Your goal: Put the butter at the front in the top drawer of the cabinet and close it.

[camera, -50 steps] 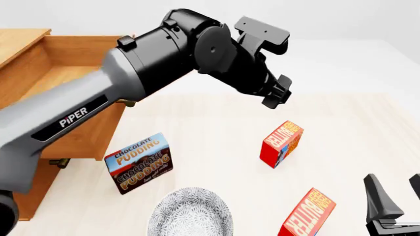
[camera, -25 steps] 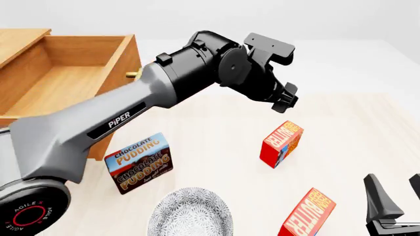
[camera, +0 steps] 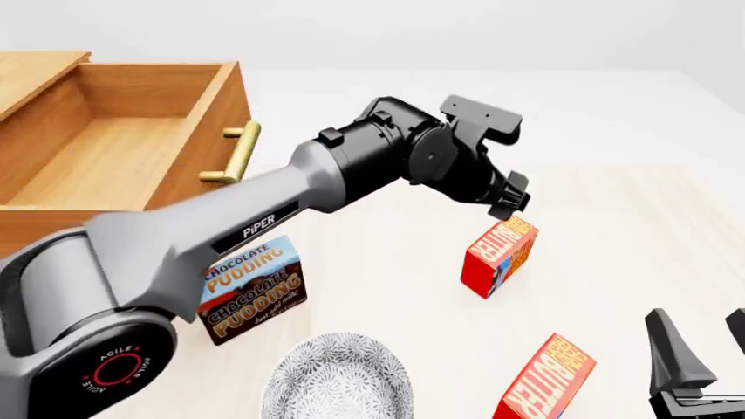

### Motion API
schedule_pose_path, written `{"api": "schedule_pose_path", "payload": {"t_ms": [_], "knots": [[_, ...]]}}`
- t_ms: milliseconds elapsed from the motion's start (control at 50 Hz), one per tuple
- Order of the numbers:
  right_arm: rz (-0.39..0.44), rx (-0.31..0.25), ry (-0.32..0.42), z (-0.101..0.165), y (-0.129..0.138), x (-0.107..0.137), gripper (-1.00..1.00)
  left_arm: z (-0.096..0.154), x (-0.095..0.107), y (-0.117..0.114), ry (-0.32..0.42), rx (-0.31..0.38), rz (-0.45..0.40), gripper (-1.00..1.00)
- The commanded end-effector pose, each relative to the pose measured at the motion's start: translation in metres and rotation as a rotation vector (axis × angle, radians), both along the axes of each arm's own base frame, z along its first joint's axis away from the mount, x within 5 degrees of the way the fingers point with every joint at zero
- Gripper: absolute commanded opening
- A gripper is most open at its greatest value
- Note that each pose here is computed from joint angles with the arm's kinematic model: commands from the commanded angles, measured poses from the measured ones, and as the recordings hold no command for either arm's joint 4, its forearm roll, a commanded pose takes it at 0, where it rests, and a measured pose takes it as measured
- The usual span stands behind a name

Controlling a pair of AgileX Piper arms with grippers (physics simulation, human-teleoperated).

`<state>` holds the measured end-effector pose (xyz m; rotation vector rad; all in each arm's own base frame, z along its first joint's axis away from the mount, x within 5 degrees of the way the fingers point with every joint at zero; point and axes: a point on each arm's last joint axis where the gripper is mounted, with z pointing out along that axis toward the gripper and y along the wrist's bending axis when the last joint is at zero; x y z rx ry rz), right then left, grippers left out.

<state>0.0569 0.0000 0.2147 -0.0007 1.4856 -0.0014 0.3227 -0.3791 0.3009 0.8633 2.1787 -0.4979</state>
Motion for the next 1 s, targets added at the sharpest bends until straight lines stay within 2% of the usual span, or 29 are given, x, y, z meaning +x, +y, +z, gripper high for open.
{"api": "schedule_pose_path", "payload": {"t_ms": [20,440,600,1000], "knots": [[0.000,0.000,0.000,0.000,0.000,0.000,1.00,-0.012,0.006,-0.004,0.013,0.000,0.012,1.00],[0.000,0.000,-0.001,0.000,0.000,0.000,1.00,-0.035,0.020,-0.012,0.035,0.016,0.028,1.00],[0.000,0.000,0.000,0.000,0.000,0.000,1.00,-0.057,0.025,-0.019,0.058,0.022,0.040,1.00],[0.000,0.001,0.000,0.000,0.000,0.000,1.00,-0.082,0.031,-0.025,0.081,0.032,0.052,1.00]]}}
